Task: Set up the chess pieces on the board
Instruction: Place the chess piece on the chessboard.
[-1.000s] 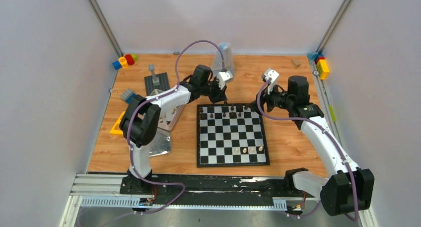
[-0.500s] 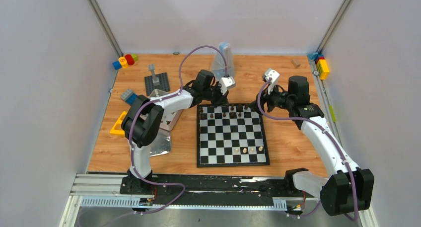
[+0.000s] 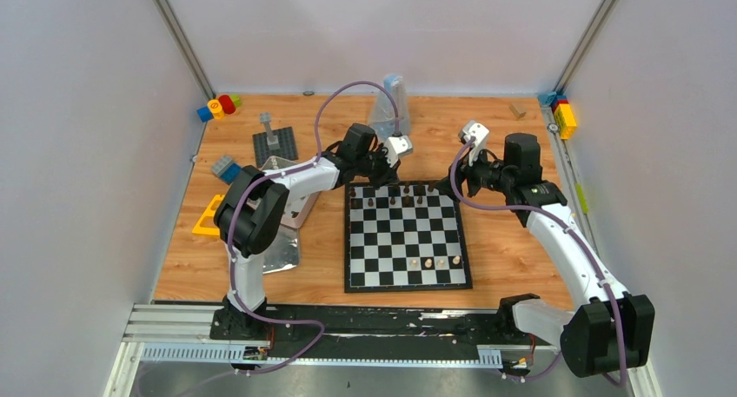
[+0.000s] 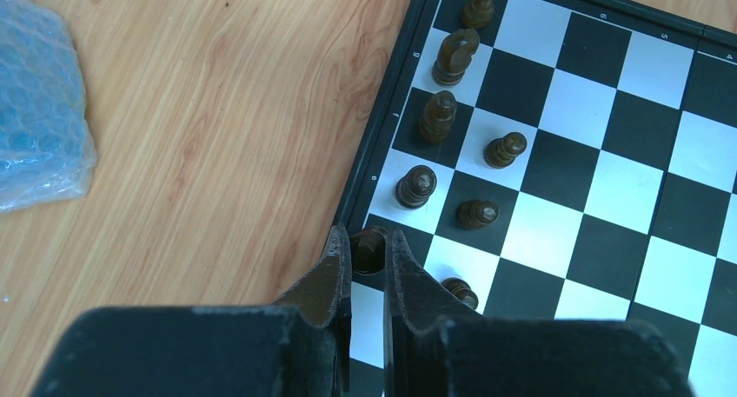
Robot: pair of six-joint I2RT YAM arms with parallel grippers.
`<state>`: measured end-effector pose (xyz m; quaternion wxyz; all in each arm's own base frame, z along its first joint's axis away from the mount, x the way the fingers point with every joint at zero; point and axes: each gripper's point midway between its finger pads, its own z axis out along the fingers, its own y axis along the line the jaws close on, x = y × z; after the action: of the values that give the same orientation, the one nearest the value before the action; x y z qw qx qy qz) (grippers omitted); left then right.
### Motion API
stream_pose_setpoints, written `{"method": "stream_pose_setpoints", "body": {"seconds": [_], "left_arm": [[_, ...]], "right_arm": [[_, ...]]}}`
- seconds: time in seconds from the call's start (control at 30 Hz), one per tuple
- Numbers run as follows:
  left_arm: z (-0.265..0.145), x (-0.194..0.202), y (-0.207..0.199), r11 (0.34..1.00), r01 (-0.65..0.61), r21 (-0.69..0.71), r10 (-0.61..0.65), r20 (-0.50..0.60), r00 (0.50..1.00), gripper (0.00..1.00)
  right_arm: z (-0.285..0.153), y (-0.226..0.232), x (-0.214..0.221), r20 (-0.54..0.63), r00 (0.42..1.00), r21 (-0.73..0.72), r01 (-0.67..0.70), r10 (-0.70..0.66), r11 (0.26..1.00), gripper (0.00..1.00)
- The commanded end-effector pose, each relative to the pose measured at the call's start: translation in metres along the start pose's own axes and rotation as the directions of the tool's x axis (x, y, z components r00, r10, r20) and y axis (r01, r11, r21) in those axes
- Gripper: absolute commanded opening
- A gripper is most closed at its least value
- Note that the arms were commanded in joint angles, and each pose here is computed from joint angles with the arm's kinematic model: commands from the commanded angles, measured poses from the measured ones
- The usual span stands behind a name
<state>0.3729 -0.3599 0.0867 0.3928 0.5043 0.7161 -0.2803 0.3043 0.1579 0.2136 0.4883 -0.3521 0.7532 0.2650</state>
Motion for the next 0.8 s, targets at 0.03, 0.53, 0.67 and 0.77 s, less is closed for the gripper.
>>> {"method": "stream_pose_setpoints", "body": {"seconds": [0.03, 0.53, 0.67, 0.77], "left_arm": [[0.0038, -0.0003, -0.0023, 0.999, -0.035, 0.01, 0.035, 0.01, 0.999, 0.03], [0.0032, 0.0083, -0.0087, 0.999, -0.024, 0.036, 0.025, -0.029, 0.999, 0.03], [0.0033, 0.0086, -0.0109, 0.999, -0.022, 0.045, 0.024, -0.031, 0.999, 0.03], [0.0033, 0.0087, -0.0119, 0.999, -0.02, 0.049, 0.022, -0.032, 0.999, 0.04]], "right_arm": [[-0.0001, -0.0002, -0.0059, 0.023, 0.999, -0.01, 0.022, -0.022, 1.0, 0.66], [0.0012, -0.0004, -0.0045, 0.018, 1.0, -0.015, 0.017, -0.017, 1.0, 0.66], [0.0016, -0.0009, -0.0029, 0.013, 1.0, -0.015, 0.016, -0.016, 1.0, 0.66], [0.0018, -0.0015, -0.0037, 0.014, 1.0, -0.013, 0.017, -0.016, 1.0, 0.66]]}}
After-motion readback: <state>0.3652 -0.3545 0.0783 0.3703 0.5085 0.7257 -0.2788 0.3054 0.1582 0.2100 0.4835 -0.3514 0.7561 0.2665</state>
